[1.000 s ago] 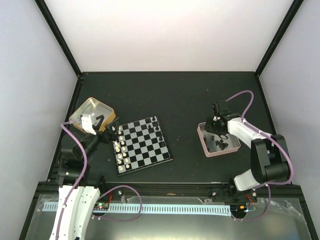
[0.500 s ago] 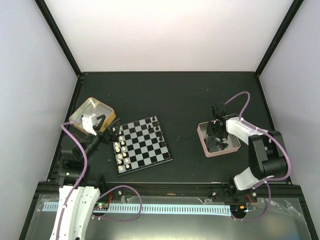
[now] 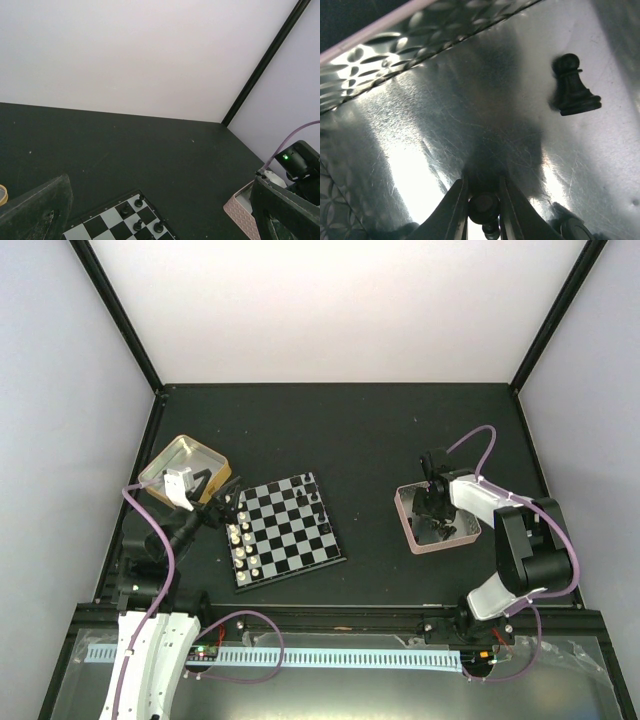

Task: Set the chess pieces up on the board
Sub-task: Pick up the chess piece from the storage box.

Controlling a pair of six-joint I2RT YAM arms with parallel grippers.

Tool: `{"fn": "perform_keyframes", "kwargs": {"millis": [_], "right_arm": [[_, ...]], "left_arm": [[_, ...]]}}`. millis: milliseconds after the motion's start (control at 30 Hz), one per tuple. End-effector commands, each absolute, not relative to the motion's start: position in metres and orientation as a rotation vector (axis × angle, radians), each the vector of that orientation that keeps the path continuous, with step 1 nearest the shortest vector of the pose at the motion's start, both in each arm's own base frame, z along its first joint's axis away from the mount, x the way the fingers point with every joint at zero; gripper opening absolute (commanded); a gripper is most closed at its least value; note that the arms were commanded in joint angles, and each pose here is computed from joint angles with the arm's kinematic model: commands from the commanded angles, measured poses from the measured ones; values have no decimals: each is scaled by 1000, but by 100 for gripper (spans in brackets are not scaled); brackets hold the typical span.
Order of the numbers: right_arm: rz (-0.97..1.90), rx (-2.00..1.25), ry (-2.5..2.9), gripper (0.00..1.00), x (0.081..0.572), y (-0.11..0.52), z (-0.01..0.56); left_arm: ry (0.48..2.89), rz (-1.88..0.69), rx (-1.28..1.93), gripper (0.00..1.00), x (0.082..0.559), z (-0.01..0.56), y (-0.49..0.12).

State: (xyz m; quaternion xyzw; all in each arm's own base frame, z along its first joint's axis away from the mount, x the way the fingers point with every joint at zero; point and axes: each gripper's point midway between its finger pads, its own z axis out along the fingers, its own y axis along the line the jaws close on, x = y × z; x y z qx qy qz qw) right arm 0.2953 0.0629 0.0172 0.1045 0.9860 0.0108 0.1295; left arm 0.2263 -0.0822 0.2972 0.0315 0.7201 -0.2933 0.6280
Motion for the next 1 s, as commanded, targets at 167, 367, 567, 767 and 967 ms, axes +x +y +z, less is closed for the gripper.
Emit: {"fn": "perform_keyframes", "kwargs": {"millis": [167,367,567,767,967], "right_arm": [[25,333,2869,11,289,63,15],[340,430,2693,12,306,91,57],[750,564,2501,12,313,127,109],[1120,691,2341,12,305,162,149],[1406,782,2270,12,288,211,168]], "left_arm": [[1612,-662,97,99,224,307,-82],[1624,-711,125,99,225,304,-90],[1681,-804,122,99,233,298,-102],[1760,-901,68,96,244,280,-123],[1871,-973,94,89,243,250,-178]]}}
